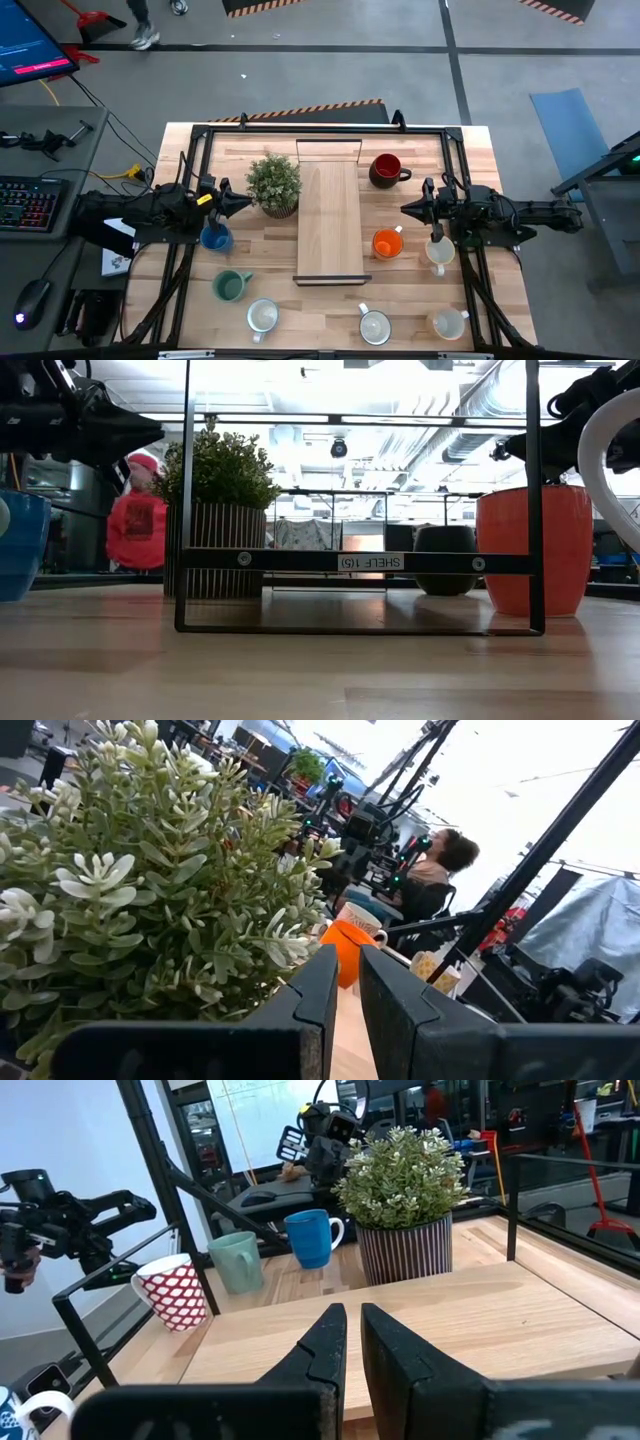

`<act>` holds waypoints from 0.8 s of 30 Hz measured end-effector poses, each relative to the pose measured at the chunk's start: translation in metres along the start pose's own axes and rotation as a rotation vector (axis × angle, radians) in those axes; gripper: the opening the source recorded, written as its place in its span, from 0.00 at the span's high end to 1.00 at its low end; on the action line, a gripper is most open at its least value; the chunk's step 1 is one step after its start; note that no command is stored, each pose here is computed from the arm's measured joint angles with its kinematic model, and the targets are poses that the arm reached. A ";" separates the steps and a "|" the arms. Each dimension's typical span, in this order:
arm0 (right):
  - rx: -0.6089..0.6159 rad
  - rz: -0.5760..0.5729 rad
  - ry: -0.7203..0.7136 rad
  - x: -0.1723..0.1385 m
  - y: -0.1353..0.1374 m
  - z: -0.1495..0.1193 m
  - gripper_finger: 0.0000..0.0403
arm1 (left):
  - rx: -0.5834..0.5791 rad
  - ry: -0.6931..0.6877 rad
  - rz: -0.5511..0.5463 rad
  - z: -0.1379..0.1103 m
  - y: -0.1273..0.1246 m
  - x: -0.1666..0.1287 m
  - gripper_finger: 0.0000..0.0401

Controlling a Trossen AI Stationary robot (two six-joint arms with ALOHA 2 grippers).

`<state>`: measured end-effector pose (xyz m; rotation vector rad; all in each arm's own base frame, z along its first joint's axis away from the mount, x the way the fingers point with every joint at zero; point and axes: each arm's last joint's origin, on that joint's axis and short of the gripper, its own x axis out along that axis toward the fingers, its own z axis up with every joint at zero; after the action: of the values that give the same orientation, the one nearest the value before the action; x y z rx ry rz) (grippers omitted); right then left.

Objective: Place coffee mugs
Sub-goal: Put the black mug on the shelf

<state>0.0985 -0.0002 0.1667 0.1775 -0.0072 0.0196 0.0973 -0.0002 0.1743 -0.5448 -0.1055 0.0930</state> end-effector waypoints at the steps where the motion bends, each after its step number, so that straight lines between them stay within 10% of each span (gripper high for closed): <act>1: -0.002 0.000 0.000 0.000 0.000 0.000 0.95 | -0.001 0.000 0.000 0.000 0.000 0.000 0.91; 11: 0.015 0.001 -0.005 0.000 0.000 0.001 0.95 | -0.015 -0.031 0.049 0.001 0.001 0.000 0.91; 24: 0.331 -0.055 -0.036 0.001 -0.002 0.002 0.95 | -0.114 -0.131 0.146 0.005 0.003 -0.001 0.91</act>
<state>0.0991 -0.0022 0.1688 0.5090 -0.0353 -0.0376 0.0959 0.0053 0.1769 -0.6597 -0.2000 0.2665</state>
